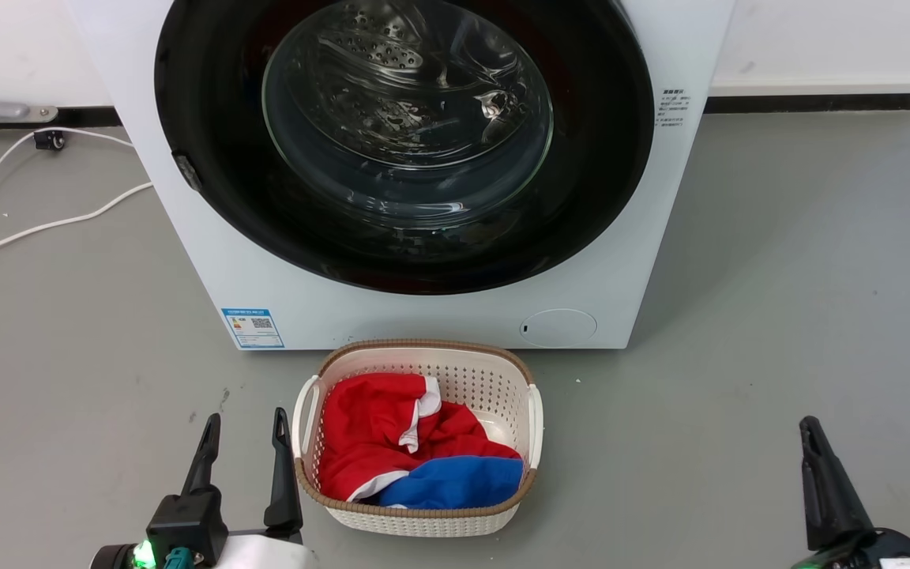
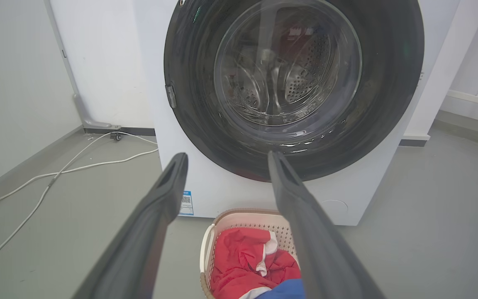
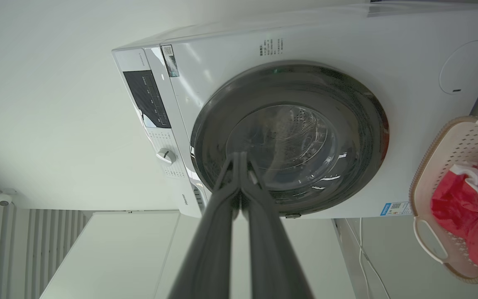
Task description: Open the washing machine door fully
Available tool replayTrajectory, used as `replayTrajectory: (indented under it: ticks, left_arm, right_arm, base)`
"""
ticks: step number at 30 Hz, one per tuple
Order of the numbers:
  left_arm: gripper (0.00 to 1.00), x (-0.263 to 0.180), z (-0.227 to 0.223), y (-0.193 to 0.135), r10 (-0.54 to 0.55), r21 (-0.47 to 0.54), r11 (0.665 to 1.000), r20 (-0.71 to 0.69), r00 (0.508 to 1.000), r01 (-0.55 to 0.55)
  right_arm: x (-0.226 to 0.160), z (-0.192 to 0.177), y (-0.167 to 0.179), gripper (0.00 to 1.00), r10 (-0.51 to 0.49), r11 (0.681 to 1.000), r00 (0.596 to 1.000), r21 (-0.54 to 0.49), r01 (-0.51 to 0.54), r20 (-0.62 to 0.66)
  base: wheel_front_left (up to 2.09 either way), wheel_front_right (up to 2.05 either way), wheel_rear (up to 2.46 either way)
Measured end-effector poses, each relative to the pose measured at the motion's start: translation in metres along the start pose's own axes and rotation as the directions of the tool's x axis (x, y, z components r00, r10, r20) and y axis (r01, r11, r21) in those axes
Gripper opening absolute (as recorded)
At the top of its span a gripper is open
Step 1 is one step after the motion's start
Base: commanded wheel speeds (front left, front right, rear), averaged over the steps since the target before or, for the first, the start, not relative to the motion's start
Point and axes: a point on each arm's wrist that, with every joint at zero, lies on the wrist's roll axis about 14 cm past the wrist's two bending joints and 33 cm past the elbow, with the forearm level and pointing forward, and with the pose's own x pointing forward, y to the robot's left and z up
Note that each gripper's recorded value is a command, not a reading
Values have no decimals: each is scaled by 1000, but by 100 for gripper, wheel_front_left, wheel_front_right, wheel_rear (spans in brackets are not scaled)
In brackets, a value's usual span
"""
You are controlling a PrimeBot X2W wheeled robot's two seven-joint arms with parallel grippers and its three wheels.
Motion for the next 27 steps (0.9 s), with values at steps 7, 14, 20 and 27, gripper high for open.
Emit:
replayTrajectory:
  ticks: [7,14,20,27]
  left_arm:
    - [100,5,-4,2,10,26,1000,-11,1000,-10]
    - [100,24,-7,3,10,51,999,-8,1000,-10]
    - [100,44,-13,4,7,63,998,-13,1000,-6]
    - [100,69,-27,0,-5,65,998,-28,1000,7]
  right_arm:
    - [18,19,-3,0,-7,1000,1000,-15,7,0]
    - [69,45,13,0,44,995,999,-93,-43,12]
    - [126,62,34,0,104,984,995,-147,-104,-9]
    - [198,58,38,0,99,965,989,-232,-122,-108]
  base:
    - [0,0,0]
    - [0,0,0]
    - [0,0,0]
    - [0,0,0]
